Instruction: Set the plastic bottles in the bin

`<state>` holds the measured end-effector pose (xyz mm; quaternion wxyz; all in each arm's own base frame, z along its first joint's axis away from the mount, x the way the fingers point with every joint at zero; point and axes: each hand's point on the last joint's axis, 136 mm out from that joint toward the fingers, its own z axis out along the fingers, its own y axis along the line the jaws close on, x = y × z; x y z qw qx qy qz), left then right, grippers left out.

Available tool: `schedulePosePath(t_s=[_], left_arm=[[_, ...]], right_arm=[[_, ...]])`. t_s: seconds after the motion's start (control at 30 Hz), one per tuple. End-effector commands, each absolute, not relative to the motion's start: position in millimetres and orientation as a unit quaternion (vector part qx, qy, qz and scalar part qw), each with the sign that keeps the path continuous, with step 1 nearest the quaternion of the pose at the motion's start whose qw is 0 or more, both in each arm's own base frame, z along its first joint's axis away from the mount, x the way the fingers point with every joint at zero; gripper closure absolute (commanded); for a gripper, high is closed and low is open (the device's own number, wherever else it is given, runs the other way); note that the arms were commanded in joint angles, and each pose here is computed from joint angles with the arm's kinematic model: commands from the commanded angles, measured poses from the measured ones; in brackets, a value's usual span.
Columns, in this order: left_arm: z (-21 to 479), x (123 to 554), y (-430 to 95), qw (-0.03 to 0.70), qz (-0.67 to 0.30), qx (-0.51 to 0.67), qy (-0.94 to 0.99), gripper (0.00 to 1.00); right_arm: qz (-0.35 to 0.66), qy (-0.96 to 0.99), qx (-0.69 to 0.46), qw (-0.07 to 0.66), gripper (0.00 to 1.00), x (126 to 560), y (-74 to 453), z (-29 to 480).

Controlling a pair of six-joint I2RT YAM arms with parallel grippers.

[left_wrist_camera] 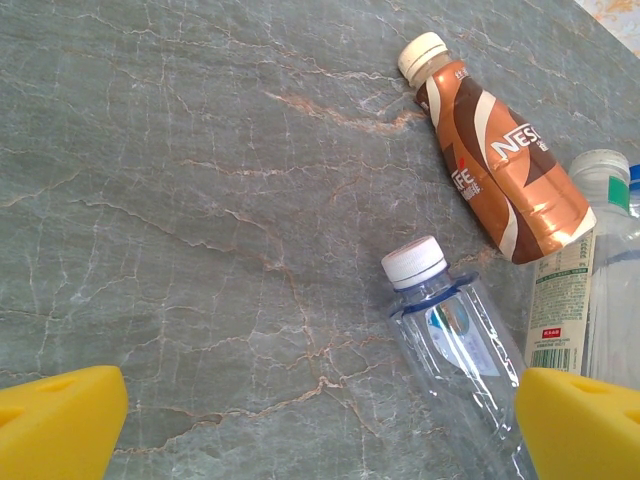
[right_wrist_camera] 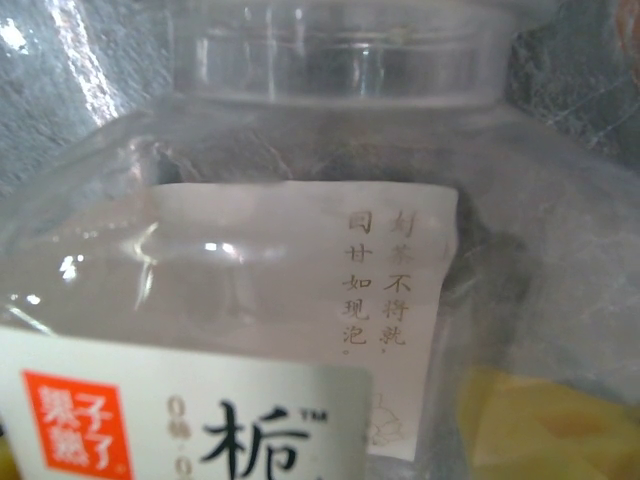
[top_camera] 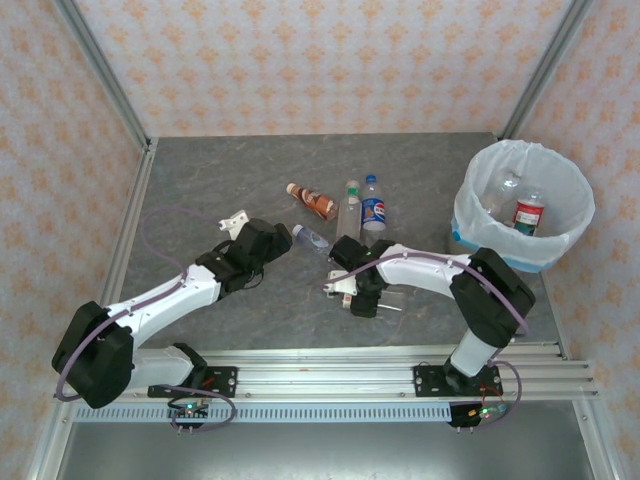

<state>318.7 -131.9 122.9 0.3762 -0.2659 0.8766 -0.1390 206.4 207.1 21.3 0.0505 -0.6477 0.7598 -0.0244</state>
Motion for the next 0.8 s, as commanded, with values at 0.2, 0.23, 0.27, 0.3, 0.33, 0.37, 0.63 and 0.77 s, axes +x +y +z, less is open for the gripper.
schedulePosePath(t_s=[0.2,0.23,0.27,0.3,0.33,0.37,0.63,0.77], left_arm=[[127.2,327.7,-135.2,0.385,-0.148,-0.257,0.874,0.00],[127.0,328.2,-137.3,0.383,-0.149,-0.251,0.877,0.00],[128.7,329.3,-140.2,0.383,-0.152,-0.242,0.878,0.00],[130.6,330.3,-143.1,0.383,-0.156,-0.232,0.880,0.00],[133.3,331.1,-146.3,0.385,-0.161,-0.221,0.881,0.00],[136.6,331.8,-149.7,0.388,-0.167,-0.208,0.882,0.00],[171.2,332.6,-162.9,0.427,-0.194,-0.125,0.874,0.00],[184.0,331.9,-165.2,0.444,-0.206,-0.108,0.866,0.00]], right_arm=[[-0.033,0.763,-0.642,0.075,0.44,210.1,205.1,33.6],[-0.034,0.763,-0.641,0.076,0.45,210.5,204.7,34.5],[-0.036,0.763,-0.641,0.078,0.45,210.8,204.3,35.9],[-0.037,0.764,-0.640,0.081,0.45,211.5,204.3,37.8],[-0.038,0.764,-0.638,0.085,0.45,212.3,204.3,39.9],[-0.038,0.766,-0.635,0.089,0.46,212.8,204.1,42.1],[-0.046,0.777,-0.611,0.143,0.45,220.1,202.6,58.8],[-0.034,0.784,-0.594,0.177,0.45,222.7,205.0,71.7]])
